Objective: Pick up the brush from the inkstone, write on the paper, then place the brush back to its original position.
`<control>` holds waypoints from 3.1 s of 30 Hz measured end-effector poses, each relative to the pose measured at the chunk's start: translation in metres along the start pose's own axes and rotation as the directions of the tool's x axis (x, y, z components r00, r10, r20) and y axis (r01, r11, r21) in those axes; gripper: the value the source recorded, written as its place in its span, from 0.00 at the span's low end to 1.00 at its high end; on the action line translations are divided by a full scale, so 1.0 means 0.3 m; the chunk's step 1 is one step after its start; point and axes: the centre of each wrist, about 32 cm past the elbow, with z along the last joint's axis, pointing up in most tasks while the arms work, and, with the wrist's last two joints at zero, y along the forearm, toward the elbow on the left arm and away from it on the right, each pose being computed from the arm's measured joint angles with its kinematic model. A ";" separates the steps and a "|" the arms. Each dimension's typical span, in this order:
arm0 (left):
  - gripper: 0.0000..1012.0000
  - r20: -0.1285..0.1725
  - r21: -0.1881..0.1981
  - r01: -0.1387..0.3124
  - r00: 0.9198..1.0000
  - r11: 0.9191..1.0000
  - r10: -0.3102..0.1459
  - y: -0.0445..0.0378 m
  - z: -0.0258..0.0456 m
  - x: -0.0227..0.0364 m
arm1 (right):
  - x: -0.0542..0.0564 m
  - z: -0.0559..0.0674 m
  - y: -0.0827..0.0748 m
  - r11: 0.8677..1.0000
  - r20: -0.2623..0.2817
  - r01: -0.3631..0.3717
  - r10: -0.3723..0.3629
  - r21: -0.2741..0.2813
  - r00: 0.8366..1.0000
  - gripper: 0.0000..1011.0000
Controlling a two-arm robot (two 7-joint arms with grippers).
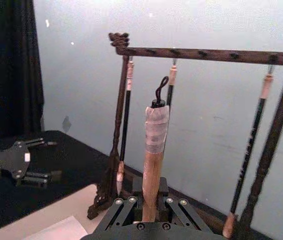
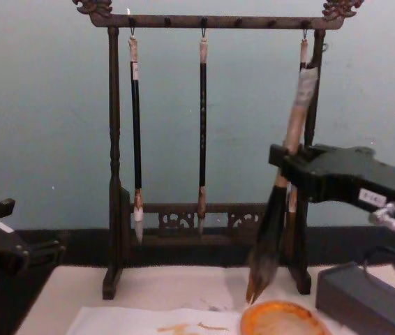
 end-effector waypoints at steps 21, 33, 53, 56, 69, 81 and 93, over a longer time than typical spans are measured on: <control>1.00 0.000 0.000 0.000 1.000 1.000 0.000 0.000 0.000 0.000 | -0.022 -0.049 0.090 0.996 0.033 -0.087 0.087 -0.004 0.996 0.17; 1.00 0.000 0.000 0.000 1.000 1.000 0.000 0.000 0.000 0.000 | -0.033 -0.075 0.104 0.995 0.027 -0.093 0.094 -0.025 0.995 0.17; 1.00 0.000 0.000 0.000 1.000 1.000 0.000 0.000 0.000 0.000 | -0.036 -0.074 0.104 0.995 0.030 -0.098 0.099 -0.030 0.995 0.17; 1.00 0.000 0.000 0.000 1.000 1.000 0.000 0.000 0.000 0.000 | -0.038 -0.072 0.103 0.995 0.031 -0.099 0.100 -0.029 0.995 0.17; 1.00 0.000 0.000 0.000 1.000 1.000 0.000 0.000 0.000 0.000 | -0.040 -0.072 0.098 0.994 0.034 -0.102 0.103 -0.033 0.994 0.17; 1.00 0.000 0.000 0.000 1.000 1.000 0.000 0.000 0.000 0.000 | -0.047 -0.074 0.091 0.993 0.031 -0.109 0.111 -0.046 0.993 0.17; 1.00 0.000 0.000 0.000 1.000 1.000 0.000 0.000 0.000 0.000 | -0.060 -0.061 0.066 0.990 0.034 -0.128 0.130 -0.052 0.991 0.17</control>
